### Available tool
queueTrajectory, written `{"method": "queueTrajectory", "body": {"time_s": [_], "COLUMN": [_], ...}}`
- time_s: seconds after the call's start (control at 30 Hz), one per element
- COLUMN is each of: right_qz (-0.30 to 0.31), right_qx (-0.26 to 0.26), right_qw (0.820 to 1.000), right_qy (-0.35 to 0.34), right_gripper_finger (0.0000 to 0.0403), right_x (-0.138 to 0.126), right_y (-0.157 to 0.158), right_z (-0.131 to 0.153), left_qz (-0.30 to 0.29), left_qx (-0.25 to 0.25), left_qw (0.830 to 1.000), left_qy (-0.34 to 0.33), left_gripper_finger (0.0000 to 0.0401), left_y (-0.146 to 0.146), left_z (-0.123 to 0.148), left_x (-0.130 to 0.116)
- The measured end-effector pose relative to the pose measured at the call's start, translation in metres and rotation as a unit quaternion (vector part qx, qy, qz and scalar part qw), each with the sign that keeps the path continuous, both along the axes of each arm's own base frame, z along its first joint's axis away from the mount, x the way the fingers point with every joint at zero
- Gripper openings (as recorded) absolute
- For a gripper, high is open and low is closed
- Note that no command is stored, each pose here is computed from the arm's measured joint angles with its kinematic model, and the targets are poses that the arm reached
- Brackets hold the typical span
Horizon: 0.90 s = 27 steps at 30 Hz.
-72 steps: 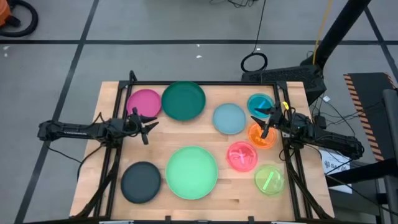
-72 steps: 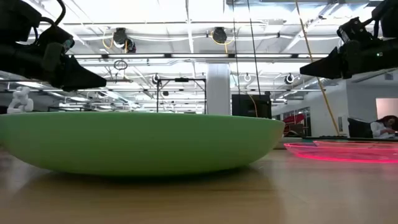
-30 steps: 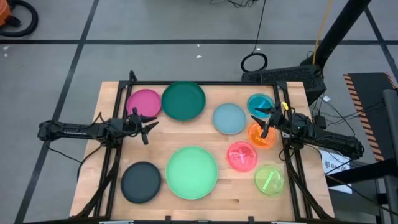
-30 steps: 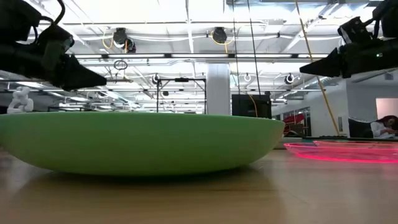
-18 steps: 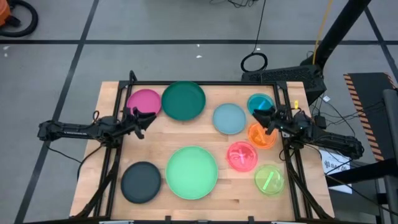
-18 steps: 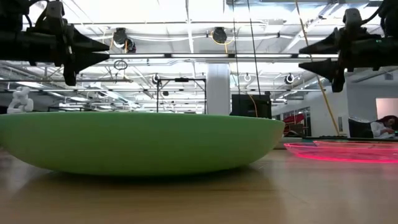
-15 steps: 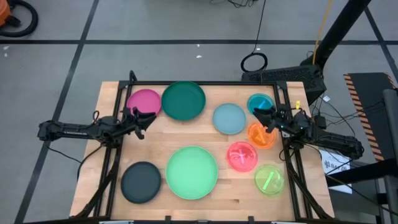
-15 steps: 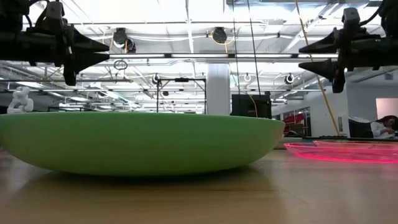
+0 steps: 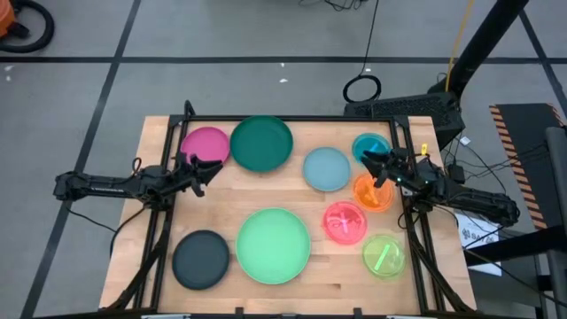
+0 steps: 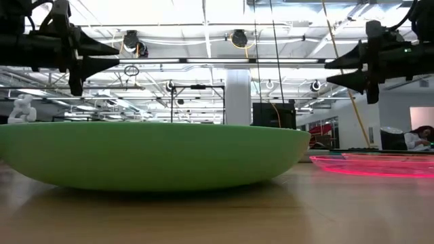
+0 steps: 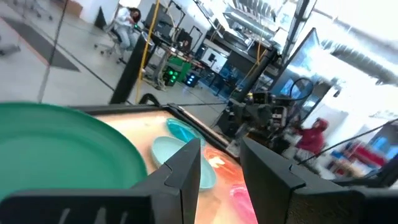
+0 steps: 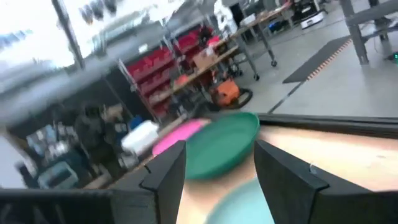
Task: Stack plastic plates
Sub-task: Stack the light green plate on the dark green plate
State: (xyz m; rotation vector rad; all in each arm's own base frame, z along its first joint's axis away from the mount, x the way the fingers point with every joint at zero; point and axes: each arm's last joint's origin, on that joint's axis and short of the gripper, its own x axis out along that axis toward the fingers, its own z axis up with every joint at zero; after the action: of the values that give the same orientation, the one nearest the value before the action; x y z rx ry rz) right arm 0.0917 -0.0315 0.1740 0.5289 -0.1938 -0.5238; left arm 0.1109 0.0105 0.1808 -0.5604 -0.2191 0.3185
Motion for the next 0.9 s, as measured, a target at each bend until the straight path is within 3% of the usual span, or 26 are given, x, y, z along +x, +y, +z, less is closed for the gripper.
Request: {"method": "queueTrajectory", "body": {"time_s": [0.17,0.37,0.53,0.6,0.73,0.9], "right_qz": [0.002,0.047,0.051,0.052,0.059,0.113], "right_qx": [-0.037,-0.094,-0.106,-0.104,-0.101,-0.106], "right_qw": [0.997,0.989,0.989,0.990,0.992,0.988], "right_qy": [-0.061,-0.102,-0.092,-0.083,-0.051,-0.023], "right_gripper_finger": [0.0183,0.0183,0.0183,0.0183,0.0183,0.0183], "right_x": [-0.001,-0.003,-0.001,0.001,0.007,0.015], "right_y": [0.000,0.004,0.004,0.003,0.002,0.004], "right_z": [0.014,0.026,0.026,0.024,0.020,0.015], "left_qz": [-0.046,-0.079,-0.086,-0.086,-0.089,-0.152], "left_qx": [-0.035,-0.052,-0.039,-0.033,-0.022,0.019], "left_qw": [0.998,0.996,0.992,0.984,0.950,0.909], "left_qy": [-0.011,0.001,0.079,0.154,0.297,0.388], "left_gripper_finger": [0.0120,0.0120,0.0120,0.0120,0.0120,0.0120], "left_y": [-0.003,-0.009,-0.013,-0.014,-0.016,-0.026], "left_z": [0.000,0.007,0.030,0.038,0.049,0.048], "left_x": [0.002,0.009,0.025,0.031,0.040,0.055]}}
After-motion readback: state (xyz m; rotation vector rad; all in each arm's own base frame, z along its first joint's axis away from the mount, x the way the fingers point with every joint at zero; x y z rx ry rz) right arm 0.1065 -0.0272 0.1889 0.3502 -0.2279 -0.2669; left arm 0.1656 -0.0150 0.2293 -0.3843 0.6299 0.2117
